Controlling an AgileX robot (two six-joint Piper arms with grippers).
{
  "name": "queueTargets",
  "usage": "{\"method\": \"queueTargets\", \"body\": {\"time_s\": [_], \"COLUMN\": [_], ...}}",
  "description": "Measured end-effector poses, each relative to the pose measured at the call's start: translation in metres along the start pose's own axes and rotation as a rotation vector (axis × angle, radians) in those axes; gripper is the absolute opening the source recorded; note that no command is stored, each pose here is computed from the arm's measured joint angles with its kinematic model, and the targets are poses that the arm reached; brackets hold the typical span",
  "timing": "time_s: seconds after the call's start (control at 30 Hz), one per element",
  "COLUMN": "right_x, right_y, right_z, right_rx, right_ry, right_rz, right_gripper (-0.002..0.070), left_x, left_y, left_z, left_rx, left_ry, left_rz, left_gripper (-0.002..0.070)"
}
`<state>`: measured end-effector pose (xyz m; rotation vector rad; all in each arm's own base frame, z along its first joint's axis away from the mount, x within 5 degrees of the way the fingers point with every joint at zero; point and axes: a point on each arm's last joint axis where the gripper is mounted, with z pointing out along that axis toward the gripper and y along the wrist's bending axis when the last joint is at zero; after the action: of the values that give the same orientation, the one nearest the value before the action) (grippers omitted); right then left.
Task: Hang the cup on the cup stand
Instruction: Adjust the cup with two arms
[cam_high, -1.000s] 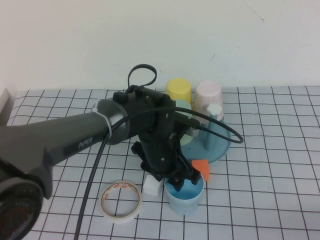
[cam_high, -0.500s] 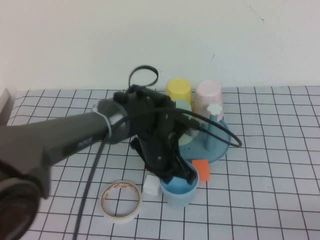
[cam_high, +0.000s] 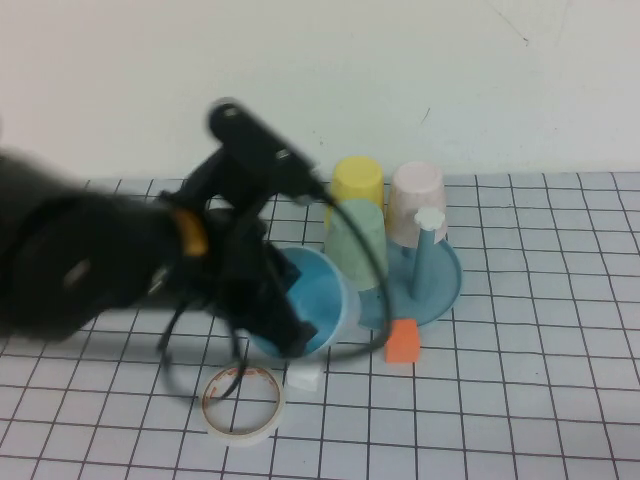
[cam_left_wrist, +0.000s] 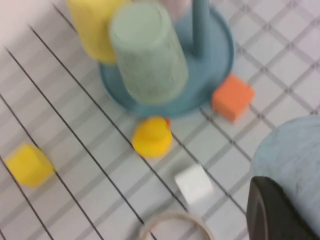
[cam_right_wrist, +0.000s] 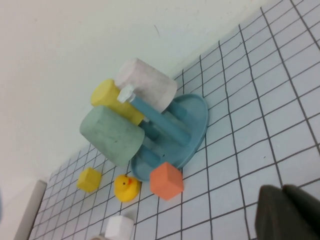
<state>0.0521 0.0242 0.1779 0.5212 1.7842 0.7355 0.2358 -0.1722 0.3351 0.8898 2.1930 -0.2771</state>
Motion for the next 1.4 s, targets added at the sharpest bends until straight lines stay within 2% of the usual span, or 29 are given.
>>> {"method": "queueTargets", "body": {"time_s": [0.2, 0.37, 0.6, 0.7, 0.8, 0.9, 0.97, 1.07, 1.13, 1.23, 1.4], "right_x": [0.004, 0.008, 0.006, 0.005, -0.005, -0.025, -0.041, -0.060, -0.069, -0.078, -0.070], "right_y": [0.003, 0.015, 0.032, 0.036, 0.046, 0.065, 0.077, 0.091, 0.100, 0.119, 0.148], "right_z": [0.000, -0.002, 0.003, 0.010, 0.018, 0.029, 0.040, 0.062, 0.080, 0.108, 0.160], "right_rx": [-0.035, -0.158, -0.318, -0.331, -0.339, -0.381, -0.400, -0.420, -0.438, -0.489, -0.540], "right_ry": [0.046, 0.099, 0.192, 0.254, 0.319, 0.368, 0.399, 0.456, 0.514, 0.606, 0.761], "right_rz": [0.044, 0.093, 0.257, 0.305, 0.278, 0.249, 0.241, 0.239, 0.242, 0.229, 0.209], "right_gripper": [-0.0001, -0.0001, -0.0001, -0.0001, 0.0017, 0.0112, 0.0250, 0.0503, 0.0605, 0.0666, 0.0687], "left_x": [0.044, 0.067, 0.058, 0.052, 0.048, 0.051, 0.053, 0.056, 0.057, 0.058, 0.057], "left_y": [-0.006, -0.007, -0.006, -0.005, -0.004, -0.004, -0.003, -0.005, -0.005, -0.005, -0.003], "left_z": [-0.037, -0.040, -0.032, -0.023, -0.012, 0.007, 0.017, 0.027, 0.032, 0.033, 0.033], "left_rx": [-0.063, -0.123, -0.230, -0.291, -0.326, -0.324, -0.320, -0.306, -0.299, -0.290, -0.267], "left_ry": [-0.321, -0.589, -0.948, -1.051, -1.140, -1.109, -1.079, -1.049, -1.037, -1.034, -1.045], "left_rz": [0.003, 0.022, 0.133, 0.207, 0.225, 0.234, 0.241, 0.260, 0.258, 0.246, 0.170], "left_gripper": [0.0011, 0.0011, 0.0011, 0.0011, 0.0011, 0.0011, 0.0011, 0.0011, 0.0011, 0.0011, 0.0011]}}
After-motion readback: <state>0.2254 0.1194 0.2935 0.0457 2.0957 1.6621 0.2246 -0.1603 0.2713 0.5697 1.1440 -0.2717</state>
